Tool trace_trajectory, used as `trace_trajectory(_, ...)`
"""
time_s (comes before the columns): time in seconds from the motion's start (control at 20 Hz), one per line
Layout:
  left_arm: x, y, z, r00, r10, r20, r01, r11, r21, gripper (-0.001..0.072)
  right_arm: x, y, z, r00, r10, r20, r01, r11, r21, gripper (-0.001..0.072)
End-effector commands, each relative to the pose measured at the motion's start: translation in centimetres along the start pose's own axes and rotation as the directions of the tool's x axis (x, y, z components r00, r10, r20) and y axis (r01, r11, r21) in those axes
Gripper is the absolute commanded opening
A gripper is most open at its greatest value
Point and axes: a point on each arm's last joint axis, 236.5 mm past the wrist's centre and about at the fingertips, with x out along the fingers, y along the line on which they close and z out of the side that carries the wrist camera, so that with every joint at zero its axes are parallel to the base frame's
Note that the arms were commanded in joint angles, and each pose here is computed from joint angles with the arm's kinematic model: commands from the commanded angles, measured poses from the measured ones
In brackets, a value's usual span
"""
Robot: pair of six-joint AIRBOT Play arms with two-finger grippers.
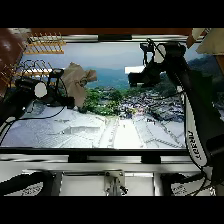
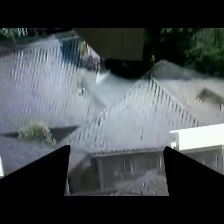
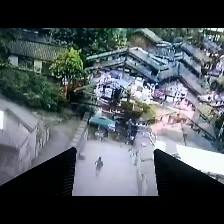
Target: Fold the shirts.
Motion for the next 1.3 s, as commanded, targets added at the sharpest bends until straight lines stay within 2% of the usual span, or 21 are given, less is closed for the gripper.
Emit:
trace_trajectory(0.0,1.7,2.6,6.5,0.989,0.013,0.15,0.02,0.977,-0.214,0.0685,0.0,-0.3,0.4,1.0,-0.013,0.017,0.014,0.998,-0.057,0.0592)
trace_trajectory(0.2,7.3,7.2,10.5,0.995,0.041,0.095,-0.008,0.946,-0.325,0.0686,0.1,-0.3,0.4,1.0,-0.012,0.016,0.014,0.997,-0.075,0.0591)
trace_trajectory(0.55,16.4,6.4,10.1,1.0,-0.031,-0.001,0.028,0.923,-0.384,0.0671,0.1,-0.3,0.2,1.0,-0.012,0.009,0.013,0.997,-0.082,0.0592)
trace_trajectory(0.6,16.6,6.3,10.1,0.999,-0.035,-0.002,0.032,0.921,-0.388,0.0587,0.1,-0.2,0.3,1.0,-0.012,0.011,0.013,0.997,-0.082,0.0592)
trace_trajectory(0.65,16.4,6.3,10.2,0.999,-0.035,0.002,0.033,0.922,-0.386,0.0253,0.0,-0.2,0.3,1.0,-0.012,0.012,0.013,0.996,-0.084,0.0592)
trace_trajectory(0.7,15.5,6.2,10.8,0.999,-0.037,0.012,0.039,0.935,-0.353,0.006,0.0,-0.2,0.7,0.999,-0.01,0.031,0.013,0.995,-0.104,0.0592)
trace_trajectory(0.75,13.7,5.7,12.1,0.998,-0.049,0.047,0.061,0.95,-0.307,0.0031,0.0,-0.1,1.4,0.998,-0.005,0.06,0.013,0.991,-0.131,0.0591)
trace_trajectory(0.85,7.0,4.0,16.1,0.982,-0.077,0.173,0.109,0.977,-0.184,0.003,-0.7,-0.3,1.1,0.999,-0.017,0.046,0.024,0.985,-0.169,0.0592)
trace_trajectory(1.0,-9.5,-0.7,20.0,0.895,-0.134,0.425,0.135,0.99,0.028,0.0029,-4.9,-2.3,-0.5,0.993,-0.116,0.037,0.121,0.97,-0.209,0.0592)
trace_trajectory(1.15,-26.4,-6.2,17.0,0.749,-0.242,0.617,0.161,0.969,0.185,0.0029,-12.7,-5.6,-2.0,0.955,-0.269,0.122,0.289,0.937,-0.196,0.0592)
trace_trajectory(1.25,-33.1,-9.7,12.2,0.699,-0.343,0.628,0.204,0.937,0.284,0.003,-18.6,-6.6,-3.6,0.925,-0.316,0.21,0.351,0.924,-0.156,0.0591)
